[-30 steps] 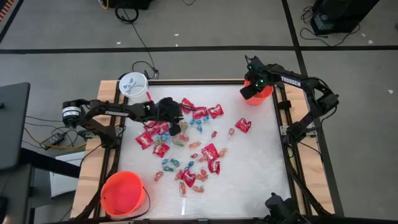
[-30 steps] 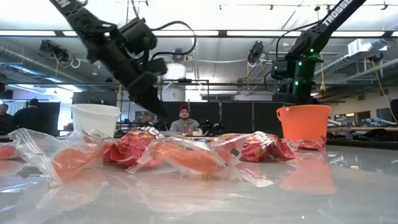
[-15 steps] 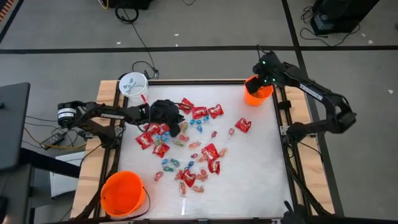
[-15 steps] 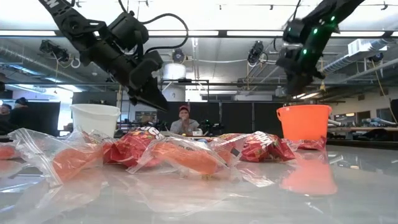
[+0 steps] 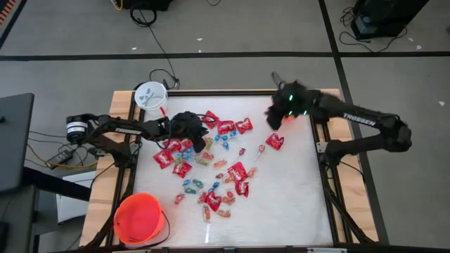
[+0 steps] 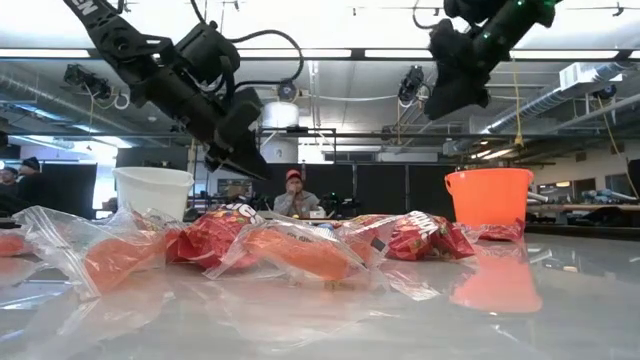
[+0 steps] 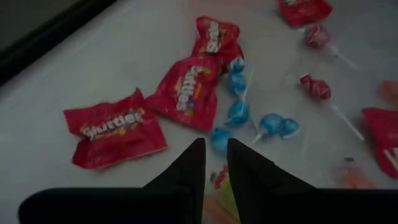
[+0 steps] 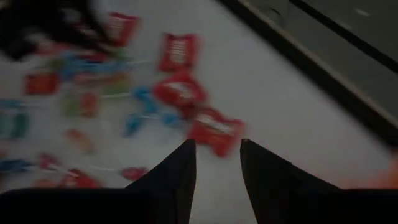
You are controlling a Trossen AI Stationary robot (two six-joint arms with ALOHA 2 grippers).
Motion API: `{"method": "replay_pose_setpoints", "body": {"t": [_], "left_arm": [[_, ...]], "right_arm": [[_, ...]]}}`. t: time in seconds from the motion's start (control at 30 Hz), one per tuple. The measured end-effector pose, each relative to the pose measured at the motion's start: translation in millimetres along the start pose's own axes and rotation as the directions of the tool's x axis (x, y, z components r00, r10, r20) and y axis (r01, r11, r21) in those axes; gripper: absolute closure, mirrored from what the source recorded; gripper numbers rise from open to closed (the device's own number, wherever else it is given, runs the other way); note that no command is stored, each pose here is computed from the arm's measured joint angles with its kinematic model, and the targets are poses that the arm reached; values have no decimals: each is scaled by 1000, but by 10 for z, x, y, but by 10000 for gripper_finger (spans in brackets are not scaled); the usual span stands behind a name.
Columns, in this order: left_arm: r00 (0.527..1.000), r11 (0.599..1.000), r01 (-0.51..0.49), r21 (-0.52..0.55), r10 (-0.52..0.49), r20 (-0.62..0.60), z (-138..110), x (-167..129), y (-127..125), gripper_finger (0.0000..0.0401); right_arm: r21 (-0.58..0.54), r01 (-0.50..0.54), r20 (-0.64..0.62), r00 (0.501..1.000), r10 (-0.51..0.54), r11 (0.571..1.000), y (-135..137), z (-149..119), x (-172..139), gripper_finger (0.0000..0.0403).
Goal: Sort candy by brand, put in halloween buckets
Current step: Put the top green gummy into the top orange bucket
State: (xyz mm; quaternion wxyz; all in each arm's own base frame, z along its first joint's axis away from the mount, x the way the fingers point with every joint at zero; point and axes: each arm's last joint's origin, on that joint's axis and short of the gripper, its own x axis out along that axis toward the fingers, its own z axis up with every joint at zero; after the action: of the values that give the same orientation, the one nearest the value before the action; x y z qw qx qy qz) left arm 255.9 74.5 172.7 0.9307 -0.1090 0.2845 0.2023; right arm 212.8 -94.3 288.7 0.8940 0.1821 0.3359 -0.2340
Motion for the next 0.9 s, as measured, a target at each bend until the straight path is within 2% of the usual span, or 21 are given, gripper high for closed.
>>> {"method": "replay_pose_setpoints", "body": {"t": [0.17, 0.33, 0.47, 0.6, 0.73, 0.9], "left_arm": [[999, 1000, 2, 11, -1, -38, -149, 8, -41, 327], [1000, 999, 4, 44, -5, 18, -185, 2, -78, 327], [1000, 998, -3, 69, 2, 22, -191, 2, -73, 327], [996, 993, -89, 72, 87, 27, -200, 6, -46, 328], [995, 994, -100, 32, 99, 26, -202, 6, -42, 328], [996, 995, -93, 22, 93, 7, -223, 4, -53, 327]], "right_arm": [[-6, -176, 80, 981, 176, 984, 399, -326, 237, 266], [-31, -306, 132, 942, 307, 952, 640, -566, 339, 266], [-137, -315, 41, 946, 323, 939, 768, -700, 530, 266], [-223, -295, -60, 956, 289, 929, 869, -785, 826, 266], [-298, -267, -90, 964, 252, 916, 903, -777, 1027, 266], [-353, -287, -79, 958, 277, 891, 929, -701, 1177, 266]]}}
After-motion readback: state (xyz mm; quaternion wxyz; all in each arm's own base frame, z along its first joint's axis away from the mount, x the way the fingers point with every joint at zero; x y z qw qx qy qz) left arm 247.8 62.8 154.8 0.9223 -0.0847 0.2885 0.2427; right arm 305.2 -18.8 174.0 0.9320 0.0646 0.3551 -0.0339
